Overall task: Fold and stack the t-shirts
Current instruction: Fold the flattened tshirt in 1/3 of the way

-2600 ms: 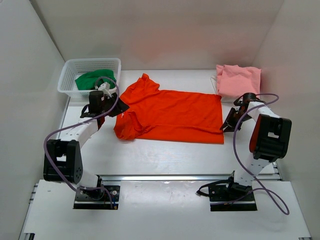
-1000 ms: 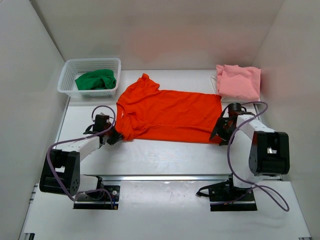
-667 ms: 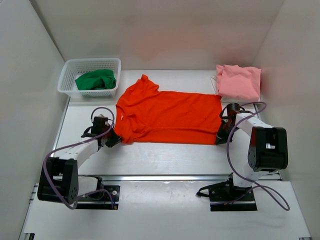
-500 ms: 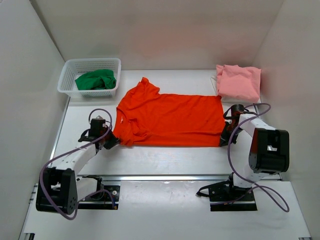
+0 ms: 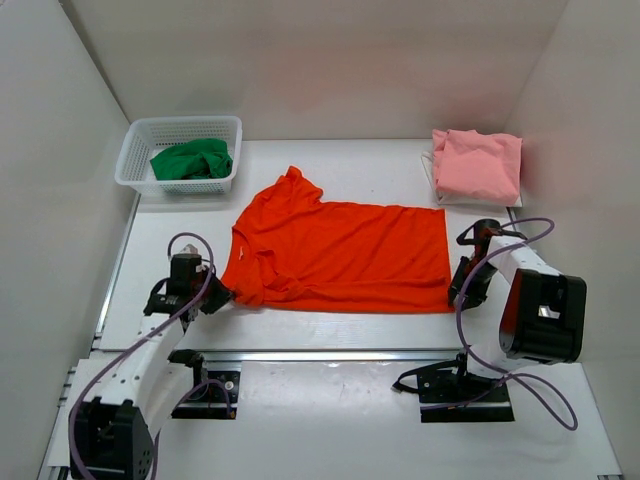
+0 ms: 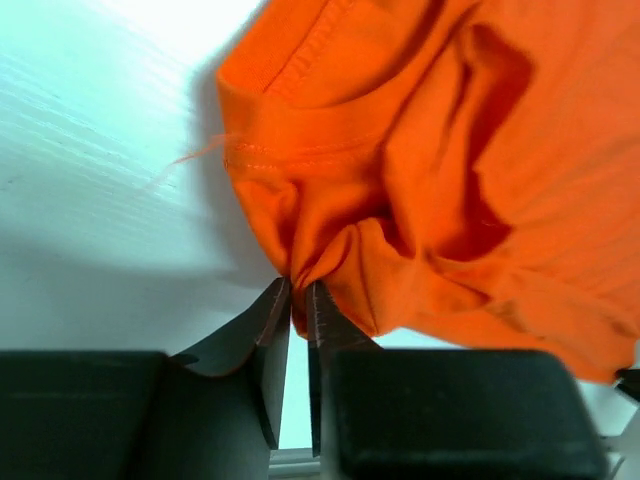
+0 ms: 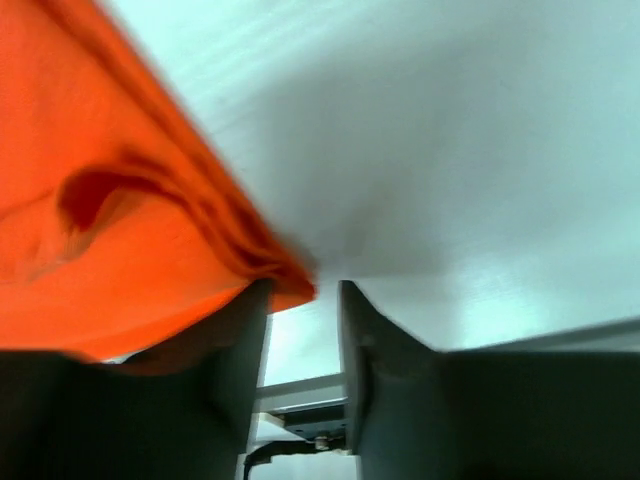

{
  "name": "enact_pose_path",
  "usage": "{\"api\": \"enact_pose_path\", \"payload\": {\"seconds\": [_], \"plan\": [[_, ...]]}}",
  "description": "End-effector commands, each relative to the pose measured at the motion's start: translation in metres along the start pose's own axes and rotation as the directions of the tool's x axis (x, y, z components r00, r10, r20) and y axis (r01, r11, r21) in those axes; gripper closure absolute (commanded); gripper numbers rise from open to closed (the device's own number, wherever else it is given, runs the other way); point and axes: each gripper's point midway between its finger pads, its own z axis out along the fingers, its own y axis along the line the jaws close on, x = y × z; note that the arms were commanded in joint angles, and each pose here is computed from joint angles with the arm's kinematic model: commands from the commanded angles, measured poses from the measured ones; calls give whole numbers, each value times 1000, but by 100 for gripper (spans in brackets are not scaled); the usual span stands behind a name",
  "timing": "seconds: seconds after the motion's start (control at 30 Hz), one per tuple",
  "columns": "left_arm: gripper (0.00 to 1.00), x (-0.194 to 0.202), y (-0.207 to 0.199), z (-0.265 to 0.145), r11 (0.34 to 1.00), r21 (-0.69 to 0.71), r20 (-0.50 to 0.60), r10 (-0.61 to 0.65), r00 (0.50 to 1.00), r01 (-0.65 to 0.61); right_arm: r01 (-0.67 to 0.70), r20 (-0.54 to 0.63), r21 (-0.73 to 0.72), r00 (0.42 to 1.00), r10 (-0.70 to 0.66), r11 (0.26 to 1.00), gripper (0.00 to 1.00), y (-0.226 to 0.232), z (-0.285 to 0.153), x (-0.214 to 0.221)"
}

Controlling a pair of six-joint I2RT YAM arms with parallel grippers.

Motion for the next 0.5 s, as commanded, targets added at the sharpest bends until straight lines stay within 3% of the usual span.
{"api": "enact_pose_path", "payload": {"seconds": [0.0, 0.07, 0.2, 0.23, 0.3, 0.33, 0.37, 0.47], "plan": [[75, -25, -12, -18, 1000, 24, 105, -16, 994, 14, 17, 63, 51, 998, -20, 999, 65, -9, -17, -8], [70, -38, -24, -27, 999, 41, 131, -15, 991, 9, 38, 73, 46, 996, -42, 998, 50, -6, -25, -8], [64, -51, -53, -37, 995, 99, 113, -3, 994, -8, 49, 124, 31, 991, -52, 998, 46, 4, -49, -22], [63, -48, -56, -34, 994, 111, 92, 0, 996, -11, 70, 148, 10, 986, -71, 997, 50, 12, -54, -27], [63, -45, -55, -28, 994, 112, 90, -5, 996, -5, 96, 171, -78, 982, -82, 992, 75, 34, -55, -29], [65, -43, -54, -24, 993, 121, 96, -6, 995, -6, 115, 172, -89, 980, -98, 989, 80, 41, -52, -26], [67, -43, -54, -19, 990, 138, 107, -18, 994, 3, 131, 164, -131, 980, -108, 983, 91, 52, -47, -25], [80, -45, -56, -3, 988, 155, 115, -17, 993, -1, 155, 138, -199, 982, -129, 968, 97, 76, -31, -16]]}}
